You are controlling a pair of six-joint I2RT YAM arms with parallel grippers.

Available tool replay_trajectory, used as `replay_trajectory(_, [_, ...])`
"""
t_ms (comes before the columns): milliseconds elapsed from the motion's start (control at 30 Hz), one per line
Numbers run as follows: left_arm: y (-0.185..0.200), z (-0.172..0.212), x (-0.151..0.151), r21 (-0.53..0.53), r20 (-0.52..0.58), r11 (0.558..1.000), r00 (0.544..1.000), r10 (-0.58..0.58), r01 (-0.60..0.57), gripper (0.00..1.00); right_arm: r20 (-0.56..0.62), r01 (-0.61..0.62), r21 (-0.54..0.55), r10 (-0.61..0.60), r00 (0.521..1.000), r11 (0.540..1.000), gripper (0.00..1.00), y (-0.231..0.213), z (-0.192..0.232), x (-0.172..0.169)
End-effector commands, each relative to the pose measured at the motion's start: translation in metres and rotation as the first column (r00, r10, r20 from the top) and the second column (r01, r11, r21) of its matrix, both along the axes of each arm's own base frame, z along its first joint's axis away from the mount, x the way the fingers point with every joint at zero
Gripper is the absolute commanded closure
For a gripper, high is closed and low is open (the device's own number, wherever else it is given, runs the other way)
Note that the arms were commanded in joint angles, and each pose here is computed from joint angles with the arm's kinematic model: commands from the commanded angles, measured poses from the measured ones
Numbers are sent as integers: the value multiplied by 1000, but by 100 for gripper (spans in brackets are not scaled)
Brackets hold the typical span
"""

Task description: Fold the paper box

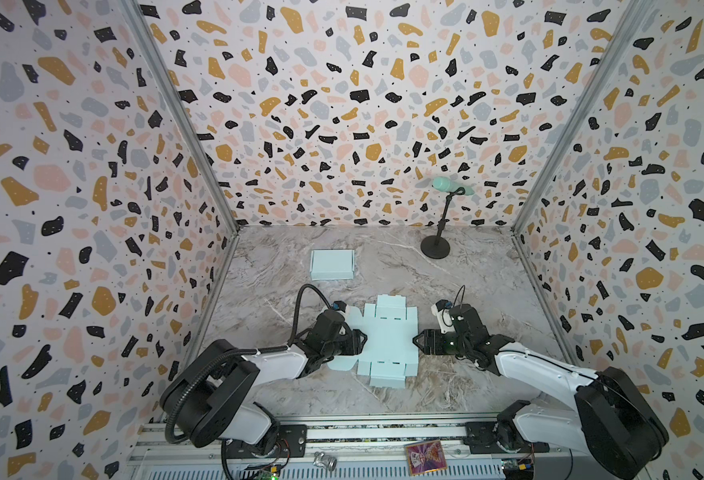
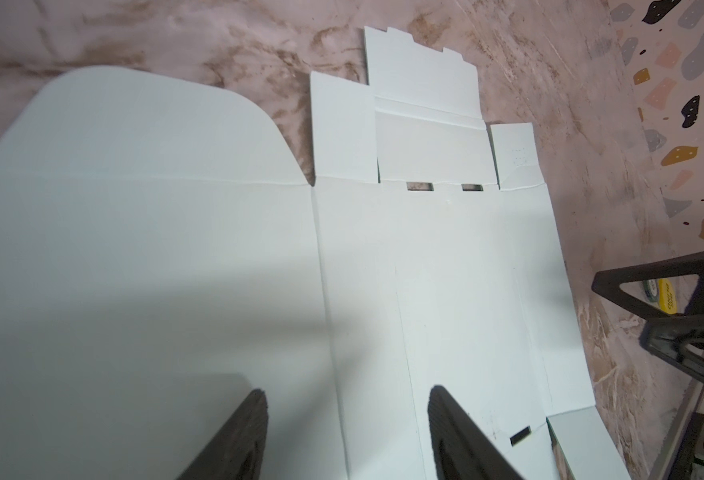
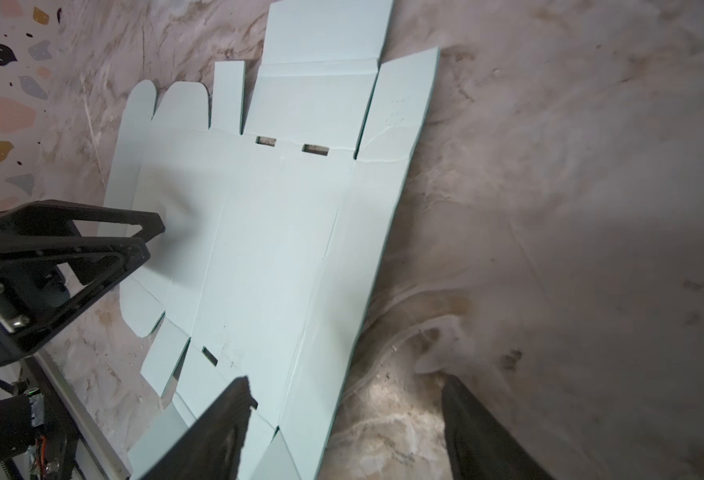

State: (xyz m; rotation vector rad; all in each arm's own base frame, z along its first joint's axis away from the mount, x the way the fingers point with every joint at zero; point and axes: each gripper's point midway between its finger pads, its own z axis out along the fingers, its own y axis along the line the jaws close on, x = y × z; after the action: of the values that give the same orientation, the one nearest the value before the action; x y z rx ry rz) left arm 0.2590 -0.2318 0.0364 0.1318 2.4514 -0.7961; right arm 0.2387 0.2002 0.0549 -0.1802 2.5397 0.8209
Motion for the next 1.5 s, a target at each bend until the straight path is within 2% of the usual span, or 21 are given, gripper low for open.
replay_trajectory(0, [1,0,-3,-24,-3,999,1000,23,-23,36,8,-32,37,32,999,999,29,9,0,2])
replay_trajectory(367, [-4,1,-4,-58,-3,998,1000,27,-27,36,-21,-52,91,54,998,995,47,20,-8,1])
replay_trajectory(733, [-3,-1,-7,-59,-6,998,1000,28,-28,36,-19,-57,127,60,998,990,59,27,-7,6])
replay_trajectory(933, [-3,-1,-7,-58,-4,998,1000,31,-31,36,-12,-50,145,52,999,988,62,29,-4,9])
replay_trajectory(1467, [-5,8,-6,-58,21,998,1000,13,-11,37,17,-24,131,22,1000,991,89,25,1,16])
